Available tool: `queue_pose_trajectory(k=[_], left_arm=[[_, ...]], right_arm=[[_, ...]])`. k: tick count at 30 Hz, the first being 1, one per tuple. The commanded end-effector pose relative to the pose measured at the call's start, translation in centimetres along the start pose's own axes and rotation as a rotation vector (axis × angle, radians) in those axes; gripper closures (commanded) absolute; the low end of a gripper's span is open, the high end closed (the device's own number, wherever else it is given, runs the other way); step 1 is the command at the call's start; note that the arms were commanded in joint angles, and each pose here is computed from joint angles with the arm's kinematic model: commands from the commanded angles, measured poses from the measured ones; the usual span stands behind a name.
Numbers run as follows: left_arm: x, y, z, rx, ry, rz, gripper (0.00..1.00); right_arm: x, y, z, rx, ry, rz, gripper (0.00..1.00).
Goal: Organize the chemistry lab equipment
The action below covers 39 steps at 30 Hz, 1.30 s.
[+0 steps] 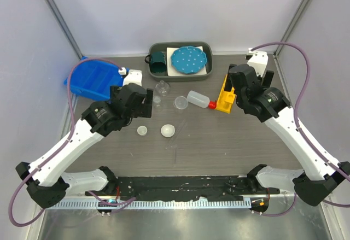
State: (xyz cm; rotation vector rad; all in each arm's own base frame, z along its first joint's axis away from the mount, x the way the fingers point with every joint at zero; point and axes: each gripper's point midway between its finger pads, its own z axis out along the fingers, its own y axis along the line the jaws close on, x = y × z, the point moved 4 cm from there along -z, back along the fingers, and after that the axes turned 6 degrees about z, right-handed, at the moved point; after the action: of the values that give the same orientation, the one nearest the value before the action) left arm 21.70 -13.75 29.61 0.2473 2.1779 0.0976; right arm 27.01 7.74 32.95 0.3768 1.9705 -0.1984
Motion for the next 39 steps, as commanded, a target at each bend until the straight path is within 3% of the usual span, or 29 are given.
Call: queue_pose_trajectory(k=[1, 6, 12, 14, 18, 22, 30, 39], left_arm=[[-0.5, 0.5, -1.3, 0.042, -0.036, -0.001, 0.00], [-0.7, 0.9, -2.3, 0.070, -0.042, 0.026, 0.00], [0.8, -1.9, -1.8, 0.226, 0.012, 0.022, 0.05], [1.0, -2.8, -1.9, 0.252, 0.012, 0.032, 0.05], [1.1, -3.4, -2.5, 0.249, -0.005, 0.044, 0.05], [1.4, -3.7, -3.1, 0.260, -0.019, 0.046, 0.04], [2.1, -2.2, -4.4, 0.264, -0.049, 0.029, 0.03], [2.9, -1.2, -4.9, 0.256, -0.056, 0.014, 0.02]], right_arm=[[-1.6, -0.9, -1.7, -0.018, -0.042, 0.087, 0.00], [-0.6, -1.6, -2.5, -0.107, -0.048, 0.055, 0.00], [0.1, -1.7, 0.3, 0.058, -0.044, -0.011, 0.00], [0.4, -1.2, 2.0, 0.063, -0.020, 0.028, 0.00], [1.6, -3.6, 8.4, 0.026, 0.166, 0.270, 0.03], [3.3, -3.0, 12.4, 0.037, 0.261, 0.359, 0.05], [3.7, 0.6, 16.5, -0.051, 0.338, 0.394, 0.07], [5.3, 1.0, 18.6, -0.006, 0.394, 0.344, 0.09]])
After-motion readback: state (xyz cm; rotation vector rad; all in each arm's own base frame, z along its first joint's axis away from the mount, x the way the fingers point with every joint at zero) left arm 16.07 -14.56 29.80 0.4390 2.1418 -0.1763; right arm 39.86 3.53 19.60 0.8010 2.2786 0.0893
